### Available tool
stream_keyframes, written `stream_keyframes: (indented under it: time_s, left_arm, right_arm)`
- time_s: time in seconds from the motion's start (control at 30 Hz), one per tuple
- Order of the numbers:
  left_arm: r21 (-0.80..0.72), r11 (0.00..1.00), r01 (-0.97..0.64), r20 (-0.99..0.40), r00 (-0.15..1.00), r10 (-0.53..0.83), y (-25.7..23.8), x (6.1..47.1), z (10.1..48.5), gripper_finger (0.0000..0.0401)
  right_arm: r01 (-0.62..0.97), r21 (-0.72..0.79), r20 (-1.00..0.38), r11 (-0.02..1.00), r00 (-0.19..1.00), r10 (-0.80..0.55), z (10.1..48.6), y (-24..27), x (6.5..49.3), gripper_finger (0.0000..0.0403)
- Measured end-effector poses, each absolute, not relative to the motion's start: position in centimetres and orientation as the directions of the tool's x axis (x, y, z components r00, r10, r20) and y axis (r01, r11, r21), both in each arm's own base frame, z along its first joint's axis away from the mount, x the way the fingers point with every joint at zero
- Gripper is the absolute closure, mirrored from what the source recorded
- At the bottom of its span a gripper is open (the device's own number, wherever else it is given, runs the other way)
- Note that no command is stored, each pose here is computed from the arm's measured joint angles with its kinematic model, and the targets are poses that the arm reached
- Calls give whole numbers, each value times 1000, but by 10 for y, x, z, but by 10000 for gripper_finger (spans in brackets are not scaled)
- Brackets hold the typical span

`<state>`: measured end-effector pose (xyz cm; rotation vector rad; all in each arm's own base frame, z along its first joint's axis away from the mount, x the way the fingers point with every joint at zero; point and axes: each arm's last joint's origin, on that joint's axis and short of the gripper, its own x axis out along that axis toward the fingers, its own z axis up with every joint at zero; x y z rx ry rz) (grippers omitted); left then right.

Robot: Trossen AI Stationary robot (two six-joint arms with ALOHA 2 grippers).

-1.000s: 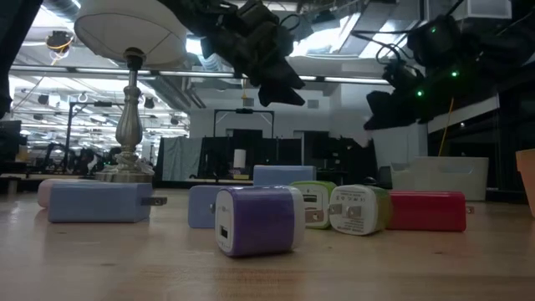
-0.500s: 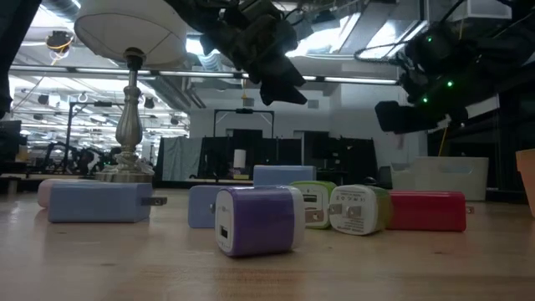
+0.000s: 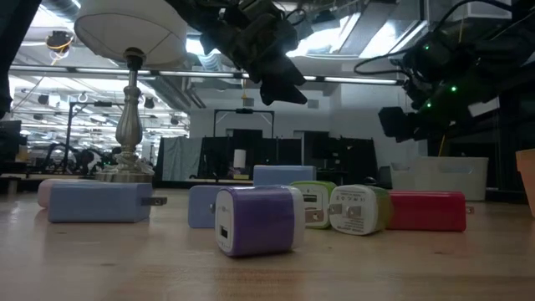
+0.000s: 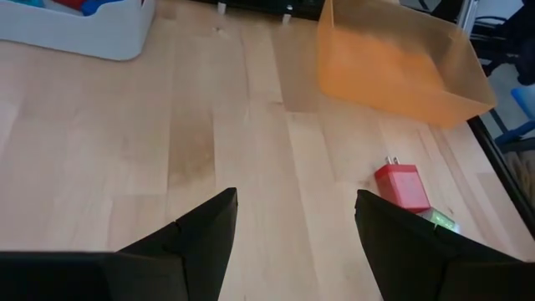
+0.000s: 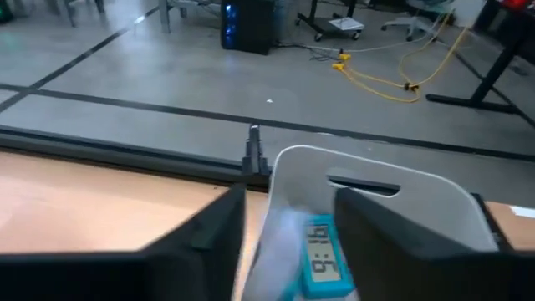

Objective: Pick & Place Office items
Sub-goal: Put the light pink charger adapter into the orange bin

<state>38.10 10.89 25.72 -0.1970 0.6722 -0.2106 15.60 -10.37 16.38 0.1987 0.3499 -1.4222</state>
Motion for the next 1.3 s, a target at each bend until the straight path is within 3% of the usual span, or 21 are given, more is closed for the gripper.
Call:
stream_keyframes:
  time_s: [0.13, 0.27, 0.4, 0.5, 0.57, 0.67, 0.83, 1.03, 1.3]
  left_arm:
    - [-252, 959, 127, -595, 761, -257, 107, 382, 257, 164]
    - [-237, 961, 140, -590, 766, -257, 98, 385, 258, 164]
    - [-126, 988, 93, -627, 764, -152, 78, 391, 257, 165]
    - [-17, 999, 42, -644, 764, -43, 58, 396, 257, 171]
    - [17, 998, 54, -591, 806, -34, 42, 403, 262, 176]
    - [43, 996, 84, -435, 899, -57, 17, 408, 272, 185]
    - [181, 978, -109, -320, 933, 163, -6, 381, 283, 191]
    - [86, 979, -187, -66, 979, 193, -14, 315, 285, 191]
    - [-33, 943, -331, -76, 942, 328, -14, 221, 224, 191]
  right_arm:
    - [988, -58, -347, 146, 117, -931, 165, -104, 157, 152]
    - [979, -7, -330, 204, 190, -925, 170, -103, 161, 137]
    - [894, 68, -265, 442, 443, -856, 184, -98, 174, 143]
    - [715, 104, -149, 691, 698, -700, 199, -91, 186, 152]
    - [556, 93, -58, 826, 831, -553, 209, -85, 191, 158]
    - [373, 60, 22, 926, 927, -375, 216, -77, 195, 164]
    - [176, 8, 72, 984, 982, -176, 221, -71, 196, 165]
    - [-2, -45, 180, 999, 984, 10, 233, -65, 195, 165]
    - [-39, 9, 144, 999, 989, 38, 229, -64, 196, 165]
